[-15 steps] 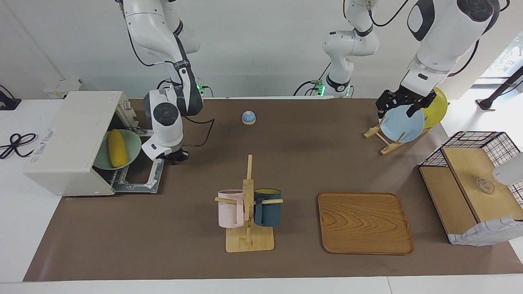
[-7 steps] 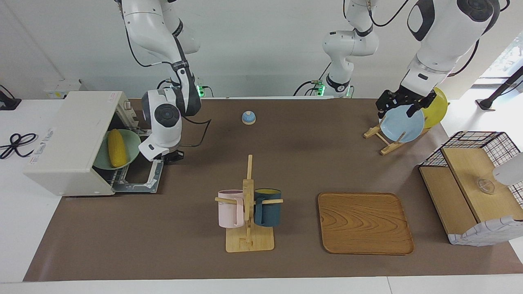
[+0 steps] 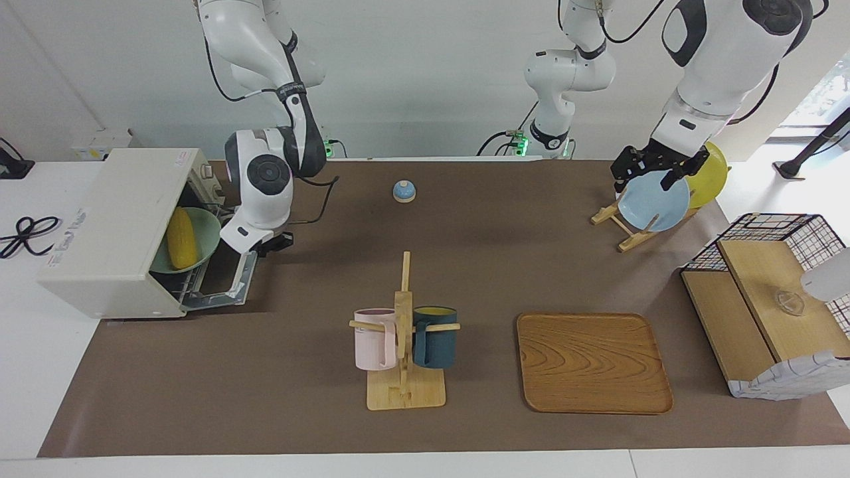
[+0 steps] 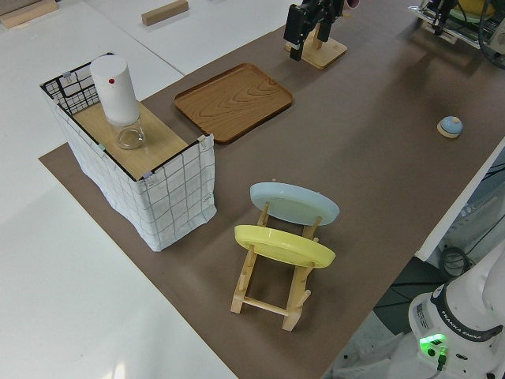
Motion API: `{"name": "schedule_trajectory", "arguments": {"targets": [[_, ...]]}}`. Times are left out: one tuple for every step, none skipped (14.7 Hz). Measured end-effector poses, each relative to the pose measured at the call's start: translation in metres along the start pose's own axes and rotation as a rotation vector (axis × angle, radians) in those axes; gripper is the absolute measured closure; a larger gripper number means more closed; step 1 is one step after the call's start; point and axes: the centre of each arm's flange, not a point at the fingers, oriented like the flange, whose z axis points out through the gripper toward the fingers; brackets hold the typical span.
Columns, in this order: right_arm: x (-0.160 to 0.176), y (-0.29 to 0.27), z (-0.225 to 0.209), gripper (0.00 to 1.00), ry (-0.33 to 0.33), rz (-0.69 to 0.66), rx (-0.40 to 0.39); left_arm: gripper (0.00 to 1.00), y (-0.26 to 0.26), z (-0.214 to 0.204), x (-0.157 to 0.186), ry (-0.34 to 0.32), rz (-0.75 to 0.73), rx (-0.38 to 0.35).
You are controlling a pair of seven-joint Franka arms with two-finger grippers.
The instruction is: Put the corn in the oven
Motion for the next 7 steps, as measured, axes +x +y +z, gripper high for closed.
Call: {"name": "schedule_trajectory", "arguments": {"targets": [[-0.004,0.011,-0.014,0.99,-0.004,-0.011,-0.004,0.00,0.000,0.000,0.000,0.000,0.000,0.000],[-0.009,0.025,-0.028,0.99,-0.011,-0.022,-0.011,0.00,0.000,0.000,0.000,0.000,0.000,0.000],[-0.016,0.044,-0.041,0.99,-0.018,-0.030,-0.019,0.00,0.000,0.000,0.000,0.000,0.000,0.000],[-0.022,0.063,-0.049,0.99,-0.019,-0.034,-0.023,0.00,0.000,0.000,0.000,0.000,0.000,0.000],[-0.028,0.081,-0.054,0.99,-0.018,-0.039,-0.024,0.00,0.000,0.000,0.000,0.000,0.000,0.000],[-0.033,0.098,-0.057,0.99,-0.016,-0.045,-0.028,0.00,0.000,0.000,0.000,0.000,0.000,0.000],[-0.037,0.111,-0.057,0.99,-0.015,-0.049,-0.033,0.00,0.000,0.000,0.000,0.000,0.000,0.000]]}}
